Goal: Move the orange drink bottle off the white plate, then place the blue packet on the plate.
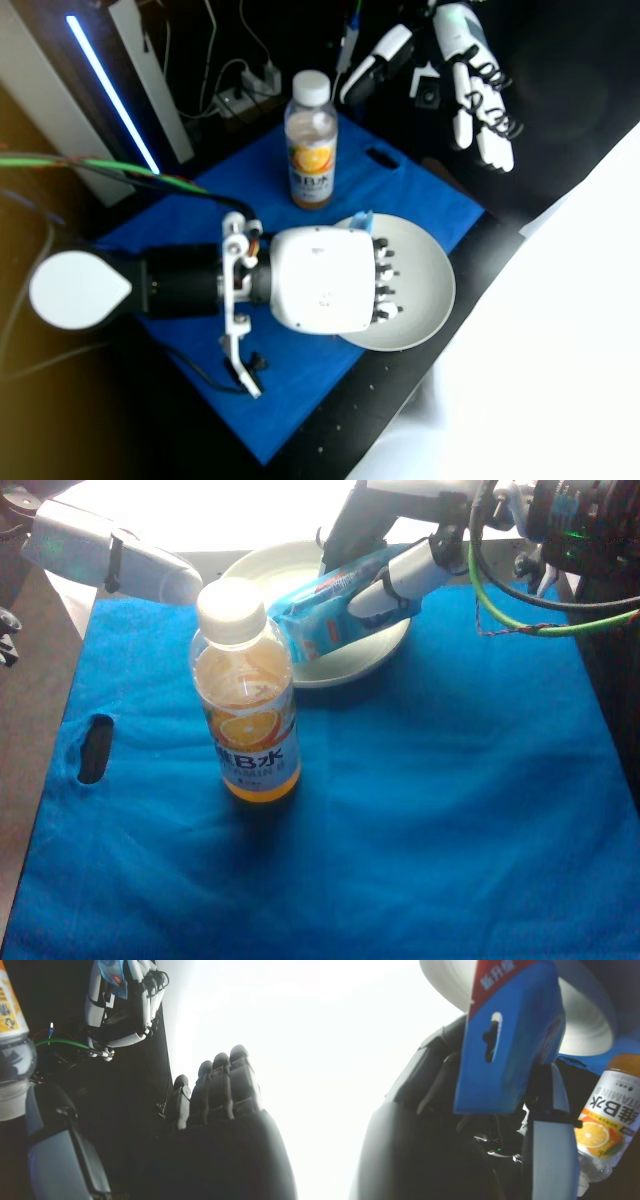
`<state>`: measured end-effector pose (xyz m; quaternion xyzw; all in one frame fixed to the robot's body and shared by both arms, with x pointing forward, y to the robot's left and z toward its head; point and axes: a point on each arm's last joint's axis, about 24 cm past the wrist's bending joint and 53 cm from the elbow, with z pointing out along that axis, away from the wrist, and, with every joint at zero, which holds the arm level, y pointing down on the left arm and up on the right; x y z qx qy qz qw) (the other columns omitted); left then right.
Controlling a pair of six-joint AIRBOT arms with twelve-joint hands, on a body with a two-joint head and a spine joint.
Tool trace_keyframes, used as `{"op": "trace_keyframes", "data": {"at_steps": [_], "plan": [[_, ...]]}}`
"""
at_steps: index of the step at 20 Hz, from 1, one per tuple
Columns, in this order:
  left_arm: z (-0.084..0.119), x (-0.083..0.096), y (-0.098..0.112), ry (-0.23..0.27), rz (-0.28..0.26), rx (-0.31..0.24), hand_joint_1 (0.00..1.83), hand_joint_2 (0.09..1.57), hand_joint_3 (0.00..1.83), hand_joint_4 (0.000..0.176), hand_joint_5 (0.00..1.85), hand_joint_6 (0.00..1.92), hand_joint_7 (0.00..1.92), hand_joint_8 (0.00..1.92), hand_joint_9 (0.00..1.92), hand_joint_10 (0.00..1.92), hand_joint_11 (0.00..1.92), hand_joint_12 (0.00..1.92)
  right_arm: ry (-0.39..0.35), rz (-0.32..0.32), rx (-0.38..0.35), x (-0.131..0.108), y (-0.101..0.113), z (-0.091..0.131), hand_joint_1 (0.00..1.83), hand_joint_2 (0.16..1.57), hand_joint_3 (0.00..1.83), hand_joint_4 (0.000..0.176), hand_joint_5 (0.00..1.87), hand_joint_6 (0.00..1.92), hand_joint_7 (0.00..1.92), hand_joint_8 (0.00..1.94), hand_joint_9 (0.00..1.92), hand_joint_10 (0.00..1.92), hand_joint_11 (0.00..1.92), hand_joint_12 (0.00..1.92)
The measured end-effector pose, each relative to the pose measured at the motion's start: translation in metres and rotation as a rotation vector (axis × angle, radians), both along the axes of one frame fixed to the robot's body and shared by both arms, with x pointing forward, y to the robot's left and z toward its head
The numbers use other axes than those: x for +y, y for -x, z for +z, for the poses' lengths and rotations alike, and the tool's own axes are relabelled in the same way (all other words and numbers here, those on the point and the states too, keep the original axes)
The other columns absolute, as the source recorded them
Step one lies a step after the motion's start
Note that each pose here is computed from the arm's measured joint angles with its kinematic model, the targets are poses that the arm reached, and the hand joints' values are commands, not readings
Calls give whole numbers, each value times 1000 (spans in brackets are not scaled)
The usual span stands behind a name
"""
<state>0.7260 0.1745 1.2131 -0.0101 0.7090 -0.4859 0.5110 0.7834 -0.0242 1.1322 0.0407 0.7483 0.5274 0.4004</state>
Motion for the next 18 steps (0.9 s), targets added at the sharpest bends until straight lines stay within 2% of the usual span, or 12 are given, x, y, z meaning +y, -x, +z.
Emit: {"op": "trace_keyframes", "data": {"at_steps": [4, 5, 6, 8, 9, 11, 12, 14, 15, 16, 17, 18], "plan": [[0, 0, 0, 0, 0, 1, 654, 707, 0, 176, 0, 0, 0, 0, 0, 0, 0, 0, -1, 0, 3, 0, 0, -1, 1250, 1070, 0, 0, 1054, 743, 1104, 904, 1158, 90, 712, 1135], [-2, 0, 0, -1, 0, 4, 652, 707, 0, 176, 0, 0, 0, 0, 0, 0, 0, 0, 0, 0, 2, 0, 0, -1, 1216, 974, 0, 0, 943, 268, 972, 413, 1101, 55, 632, 1195], [-4, 0, 1, -7, -1, 6, 656, 707, 0, 176, 0, 0, 0, 0, 0, 0, 0, 0, -1, 0, 3, 0, 0, -1, 1216, 939, 0, 0, 947, 68, 1016, 185, 1128, 58, 650, 1231], [-4, 0, 1, -9, -1, 6, 646, 699, 0, 176, 0, 0, 0, 0, 0, 0, 0, 0, 2, 1, 2, 0, 0, -1, 1158, 901, 0, 0, 881, 2, 1103, 71, 1130, 47, 574, 1244], [-4, 1, 1, -5, 0, 7, 629, 699, 0, 176, 0, 0, 0, 0, 0, 0, 0, 0, 4, 2, 2, 0, 0, -1, 1106, 878, 0, 0, 815, 0, 931, 13, 863, 9, 313, 1081], [-4, 1, 1, -7, 0, 7, 627, 704, 0, 176, 0, 0, 0, 0, 0, 0, 0, 0, 5, 0, 1, -1, 0, -1, 1029, 817, 0, 0, 706, 0, 701, 0, 612, 0, 51, 829], [-4, 1, 1, -7, 0, 7, 638, 697, 0, 176, 0, 0, 0, 0, 0, 0, 0, 0, 5, 0, 1, 0, 0, -1, 1020, 788, 0, 5, 663, 0, 634, 0, 542, 0, 9, 803], [-4, 1, 1, -6, -1, 7, 640, 686, 0, 176, 0, 0, 0, 0, 0, 0, 0, 0, 5, 0, 1, 0, 0, -1, 1008, 699, 0, 58, 558, 0, 428, 0, 365, 0, 0, 875], [-5, 1, 1, -7, 0, 9, 639, 683, 0, 176, 0, 0, 0, 0, 0, 0, 0, 0, 5, 0, 1, 0, 0, -1, 992, 656, 0, 88, 488, 0, 442, 2, 407, 14, 0, 1233], [-5, 1, 1, -7, 0, 9, 635, 684, 0, 176, 0, 0, 0, 0, 0, 0, 0, 0, 5, 0, 1, 0, 0, -1, 981, 630, 0, 108, 432, 3, 386, 2, 356, 8, 0, 1174], [-5, 0, 1, -7, -1, 9, 642, 680, 0, 176, 0, 0, 0, 0, 0, 0, 0, 0, 4, 1, 1, 0, 0, -1, 950, 601, 0, 138, 317, 2, 261, 5, 226, 6, 0, 926], [-5, 0, 1, -5, -2, 10, 637, 677, 0, 176, 0, 0, 0, 0, 0, 0, 0, 0, 6, 2, 1, 0, 0, -2, 944, 585, 0, 154, 248, 5, 206, 7, 172, 7, 0, 745]]}}
